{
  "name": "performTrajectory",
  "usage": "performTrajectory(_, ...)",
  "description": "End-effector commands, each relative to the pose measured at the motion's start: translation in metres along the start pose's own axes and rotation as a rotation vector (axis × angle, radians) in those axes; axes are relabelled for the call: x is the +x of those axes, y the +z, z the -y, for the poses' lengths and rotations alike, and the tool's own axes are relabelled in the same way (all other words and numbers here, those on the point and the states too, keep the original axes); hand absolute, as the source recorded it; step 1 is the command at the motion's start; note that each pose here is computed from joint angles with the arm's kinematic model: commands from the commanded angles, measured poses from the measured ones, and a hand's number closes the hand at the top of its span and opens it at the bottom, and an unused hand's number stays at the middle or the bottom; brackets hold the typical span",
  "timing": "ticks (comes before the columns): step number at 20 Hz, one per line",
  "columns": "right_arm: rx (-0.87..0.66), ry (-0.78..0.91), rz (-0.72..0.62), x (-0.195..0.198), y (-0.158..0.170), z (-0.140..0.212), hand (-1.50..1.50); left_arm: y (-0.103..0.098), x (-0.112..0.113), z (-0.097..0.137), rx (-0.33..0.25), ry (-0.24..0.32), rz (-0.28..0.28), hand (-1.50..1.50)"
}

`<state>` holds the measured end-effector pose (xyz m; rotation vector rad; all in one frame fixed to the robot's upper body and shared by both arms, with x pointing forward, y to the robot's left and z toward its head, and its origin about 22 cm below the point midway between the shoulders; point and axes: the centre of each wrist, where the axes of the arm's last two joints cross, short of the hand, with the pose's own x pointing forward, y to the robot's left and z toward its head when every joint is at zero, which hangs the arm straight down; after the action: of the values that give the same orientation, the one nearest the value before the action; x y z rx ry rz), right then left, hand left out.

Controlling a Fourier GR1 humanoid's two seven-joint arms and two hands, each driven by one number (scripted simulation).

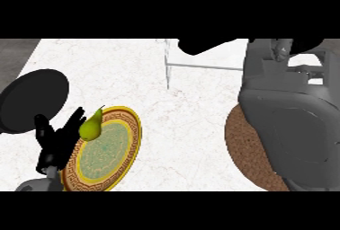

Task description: Pick the cupcake from the placemat and place it in the tiered shelf

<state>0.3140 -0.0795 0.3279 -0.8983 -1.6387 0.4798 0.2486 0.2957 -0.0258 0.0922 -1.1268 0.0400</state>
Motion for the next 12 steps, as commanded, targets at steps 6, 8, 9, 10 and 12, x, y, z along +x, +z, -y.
performTrajectory(6,-0.031,0.04,-0.078,-0.005,-0.06,0.037,1.5,0.006,0.004,0.002,-0.009,-0.011,-0.001,0.0)
performTrajectory(8,-0.011,0.034,-0.082,-0.022,-0.081,0.034,1.5,-0.007,0.0,0.019,-0.013,-0.007,-0.01,0.0)
performTrajectory(9,0.009,0.041,-0.081,-0.015,-0.085,0.046,1.5,-0.013,-0.001,0.018,-0.019,-0.008,0.001,0.0)
performTrajectory(10,0.017,0.037,-0.089,-0.026,-0.087,0.038,1.5,-0.002,0.008,0.002,-0.012,0.011,-0.011,0.0)
performTrajectory(12,0.049,0.04,-0.064,-0.027,-0.102,0.054,1.5,-0.005,0.004,0.011,-0.014,-0.006,-0.003,0.0)
